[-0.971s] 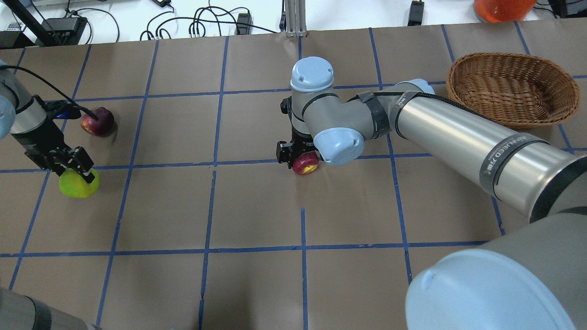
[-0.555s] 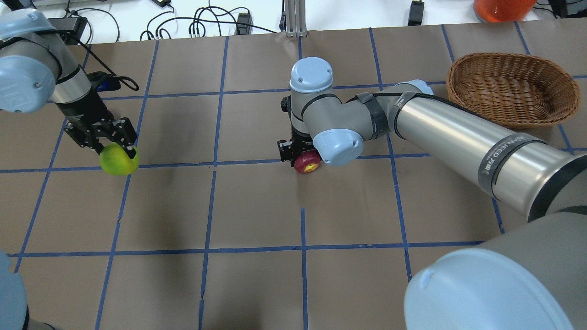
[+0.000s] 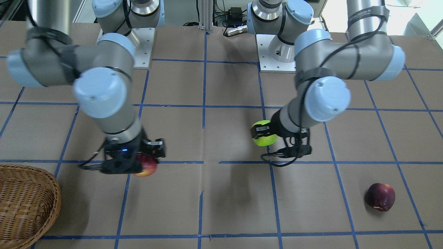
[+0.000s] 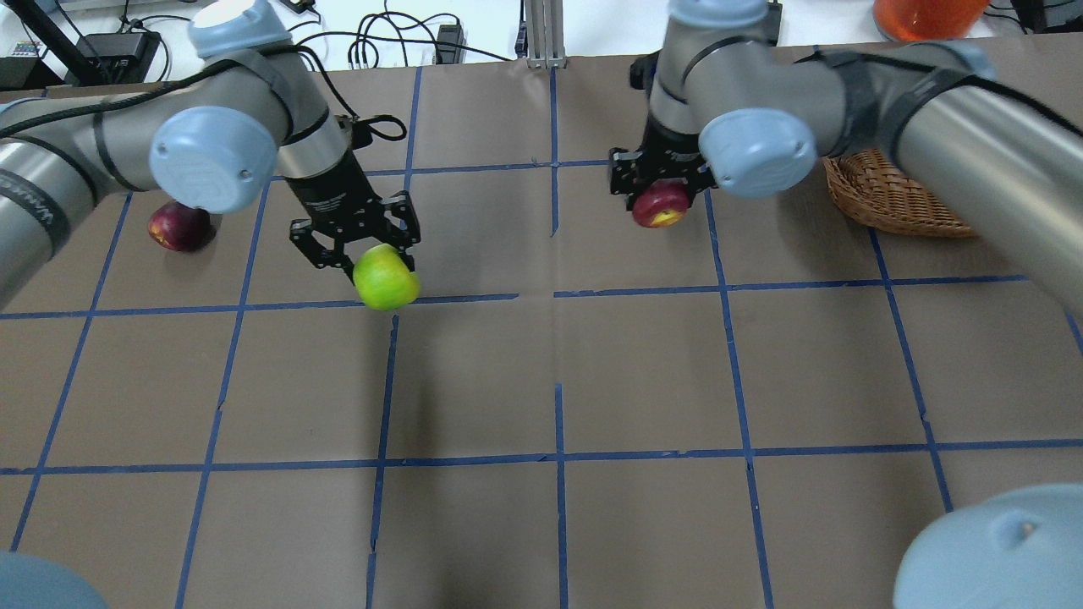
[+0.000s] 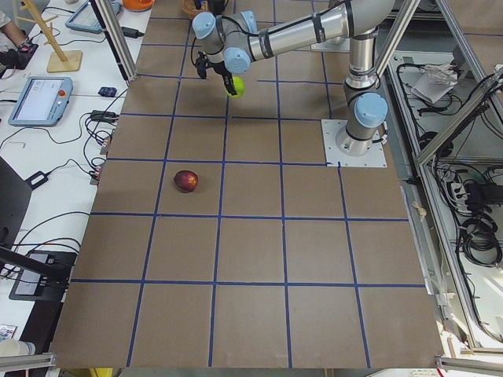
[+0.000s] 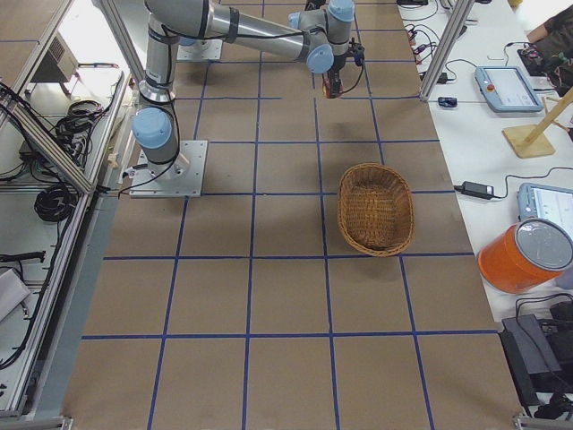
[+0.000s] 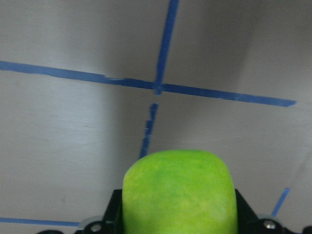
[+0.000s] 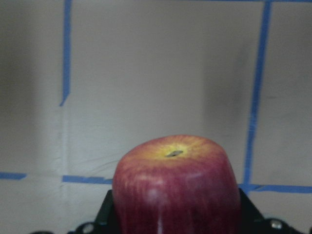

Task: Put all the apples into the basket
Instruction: 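Drop the red apple into the basket while the left sets the green apple down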

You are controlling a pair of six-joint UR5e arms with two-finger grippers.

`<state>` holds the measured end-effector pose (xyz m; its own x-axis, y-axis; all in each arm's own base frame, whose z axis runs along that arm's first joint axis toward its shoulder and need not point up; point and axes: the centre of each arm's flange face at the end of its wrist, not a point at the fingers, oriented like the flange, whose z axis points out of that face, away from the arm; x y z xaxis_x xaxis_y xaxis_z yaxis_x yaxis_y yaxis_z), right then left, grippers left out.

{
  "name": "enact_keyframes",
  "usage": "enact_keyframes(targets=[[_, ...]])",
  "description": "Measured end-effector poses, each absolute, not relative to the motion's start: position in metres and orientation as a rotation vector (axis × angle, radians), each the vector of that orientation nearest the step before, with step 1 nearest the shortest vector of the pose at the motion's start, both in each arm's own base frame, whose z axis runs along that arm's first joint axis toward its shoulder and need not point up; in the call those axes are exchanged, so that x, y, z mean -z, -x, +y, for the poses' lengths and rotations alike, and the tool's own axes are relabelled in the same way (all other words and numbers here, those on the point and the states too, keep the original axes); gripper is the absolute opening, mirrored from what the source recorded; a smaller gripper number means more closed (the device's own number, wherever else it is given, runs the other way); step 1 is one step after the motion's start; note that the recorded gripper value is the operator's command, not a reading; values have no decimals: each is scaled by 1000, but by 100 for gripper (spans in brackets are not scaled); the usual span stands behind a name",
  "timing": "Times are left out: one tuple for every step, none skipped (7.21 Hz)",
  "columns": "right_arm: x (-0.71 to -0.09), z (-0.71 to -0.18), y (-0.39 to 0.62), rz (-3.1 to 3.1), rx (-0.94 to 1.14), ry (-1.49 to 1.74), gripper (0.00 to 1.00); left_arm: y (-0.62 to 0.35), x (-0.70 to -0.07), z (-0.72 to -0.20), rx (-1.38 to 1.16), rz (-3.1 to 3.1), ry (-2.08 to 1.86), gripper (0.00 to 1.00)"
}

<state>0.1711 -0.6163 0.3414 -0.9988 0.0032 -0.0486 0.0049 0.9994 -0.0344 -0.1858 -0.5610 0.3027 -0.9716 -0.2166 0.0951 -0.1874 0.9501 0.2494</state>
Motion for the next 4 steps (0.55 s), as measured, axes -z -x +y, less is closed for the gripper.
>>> enact_keyframes(targets=[[-363, -633, -90, 3102, 53, -94, 9, 245, -290, -555, 290, -2971, -300, 4], [-371, -642, -15, 3123, 55, -115, 9, 288, -271, -551, 240, -2961, -267, 9], [-365, -646, 52, 3150, 44, -89, 10, 315, -248, -549, 228, -2957, -235, 22], [-347, -651, 104, 3172, 48, -67, 10, 332, -228, -549, 224, -2958, -208, 60]])
